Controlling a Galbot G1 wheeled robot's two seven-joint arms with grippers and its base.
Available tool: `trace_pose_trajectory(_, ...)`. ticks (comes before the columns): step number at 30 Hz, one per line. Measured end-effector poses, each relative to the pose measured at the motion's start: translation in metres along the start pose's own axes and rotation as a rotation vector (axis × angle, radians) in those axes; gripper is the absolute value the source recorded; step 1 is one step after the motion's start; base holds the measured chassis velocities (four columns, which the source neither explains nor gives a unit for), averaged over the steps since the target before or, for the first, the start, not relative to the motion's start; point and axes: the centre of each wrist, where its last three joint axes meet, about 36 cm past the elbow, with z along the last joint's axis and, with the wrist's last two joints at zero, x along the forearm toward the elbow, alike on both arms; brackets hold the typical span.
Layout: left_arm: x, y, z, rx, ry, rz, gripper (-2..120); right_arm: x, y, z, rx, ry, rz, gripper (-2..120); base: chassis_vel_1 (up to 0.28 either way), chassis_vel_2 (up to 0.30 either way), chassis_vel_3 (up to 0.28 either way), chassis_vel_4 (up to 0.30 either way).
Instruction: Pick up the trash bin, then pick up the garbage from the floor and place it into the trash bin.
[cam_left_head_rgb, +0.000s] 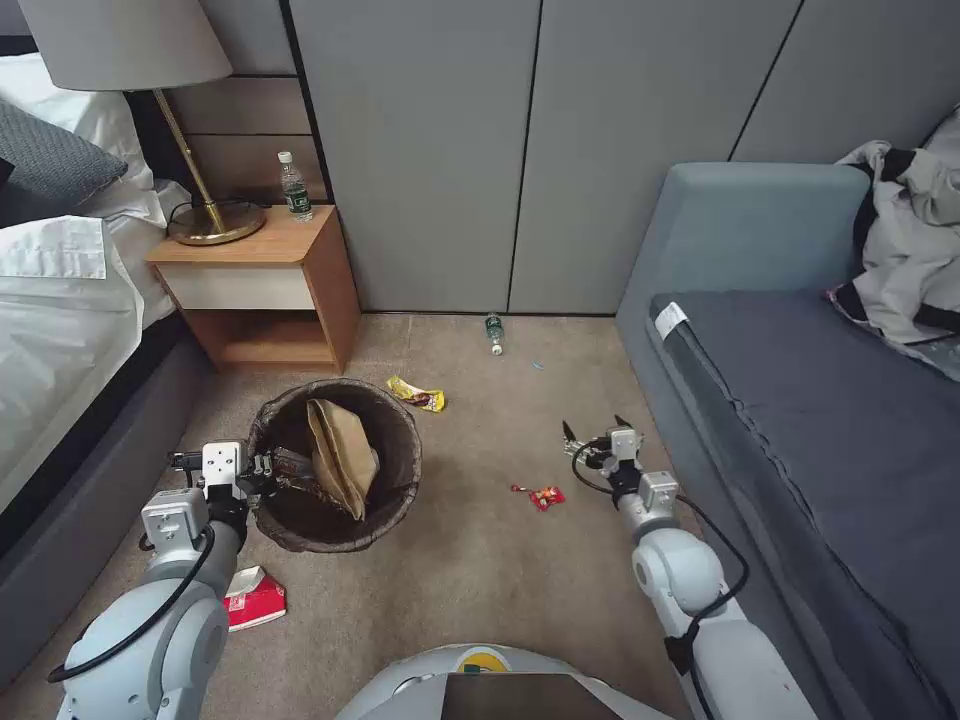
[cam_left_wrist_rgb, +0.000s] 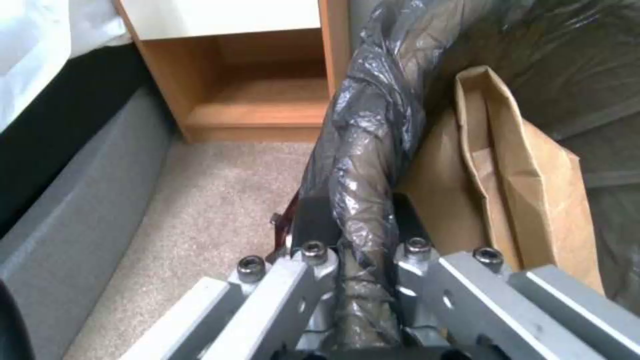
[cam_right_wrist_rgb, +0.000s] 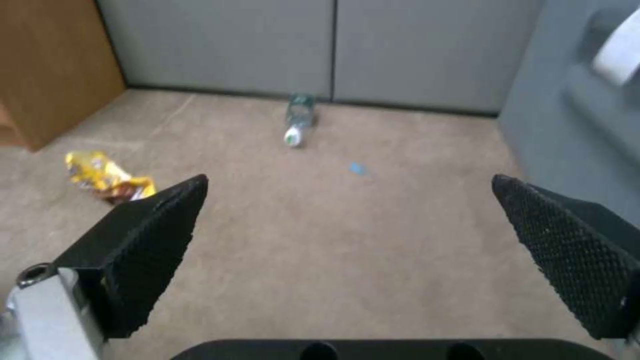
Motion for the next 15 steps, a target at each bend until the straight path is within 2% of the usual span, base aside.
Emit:
trace_pose_trajectory(8,0.0,0.001,0.0,-0.002,0.001,-0.001,3,-0.029,-0.003,0.027,0.013,0.087,-0.075,100,0.0,0.0,0.0,0.0)
trace_pose_trajectory(15,-0.001,0.001,0.0,-0.003,0.002,-0.001,3,-0.033,-0.002,0.045,-0.024,0.163,-0.109,100,0.0,0.0,0.0,0.0)
